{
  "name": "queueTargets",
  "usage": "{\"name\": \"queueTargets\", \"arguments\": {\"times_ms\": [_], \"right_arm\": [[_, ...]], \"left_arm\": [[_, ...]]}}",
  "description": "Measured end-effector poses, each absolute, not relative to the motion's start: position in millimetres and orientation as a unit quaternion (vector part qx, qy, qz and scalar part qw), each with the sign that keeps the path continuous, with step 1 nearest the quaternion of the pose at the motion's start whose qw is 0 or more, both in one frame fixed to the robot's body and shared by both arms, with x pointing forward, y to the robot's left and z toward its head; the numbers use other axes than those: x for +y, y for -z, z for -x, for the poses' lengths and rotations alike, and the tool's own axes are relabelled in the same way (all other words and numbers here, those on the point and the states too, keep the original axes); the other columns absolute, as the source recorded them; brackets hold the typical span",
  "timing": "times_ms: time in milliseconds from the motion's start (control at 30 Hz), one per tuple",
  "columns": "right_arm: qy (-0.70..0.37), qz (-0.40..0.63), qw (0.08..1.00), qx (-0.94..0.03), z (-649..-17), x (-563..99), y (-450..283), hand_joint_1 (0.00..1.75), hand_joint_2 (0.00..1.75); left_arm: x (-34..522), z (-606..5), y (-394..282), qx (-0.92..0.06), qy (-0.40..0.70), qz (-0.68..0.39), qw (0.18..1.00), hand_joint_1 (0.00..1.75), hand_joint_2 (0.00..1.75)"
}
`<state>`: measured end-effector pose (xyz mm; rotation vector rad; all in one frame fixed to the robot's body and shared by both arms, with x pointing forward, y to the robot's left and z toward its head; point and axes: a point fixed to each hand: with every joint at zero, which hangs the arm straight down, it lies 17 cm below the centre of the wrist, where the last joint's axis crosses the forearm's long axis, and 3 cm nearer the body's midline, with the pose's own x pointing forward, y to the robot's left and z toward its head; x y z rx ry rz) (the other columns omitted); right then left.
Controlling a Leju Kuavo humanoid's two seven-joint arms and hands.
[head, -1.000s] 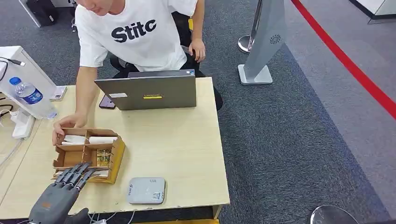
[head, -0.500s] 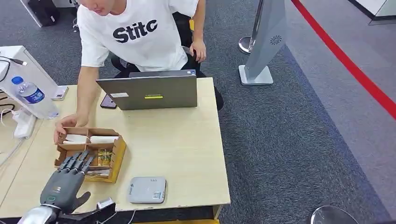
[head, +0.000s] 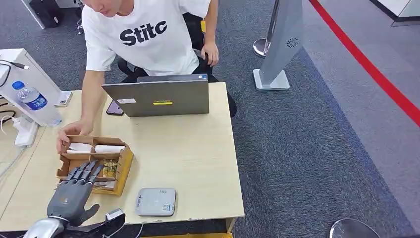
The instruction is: Pass the card to the sensor for recognition and then transmit it.
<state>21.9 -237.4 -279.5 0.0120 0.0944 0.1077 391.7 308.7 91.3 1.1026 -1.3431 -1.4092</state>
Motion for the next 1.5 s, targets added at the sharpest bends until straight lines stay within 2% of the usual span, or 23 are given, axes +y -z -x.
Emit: {"name": "queueTargets", "arguments": {"times_ms": [1500], "right_arm": [[-0.054, -0.006, 0.997, 0.047, -21.7, -237.5, 279.5, 0.0, 1.75]], "left_arm": [[307.4, -392.0, -86.4, -0.538, 0.566, -0.44, 0.443, 0.0, 1.75]]}}
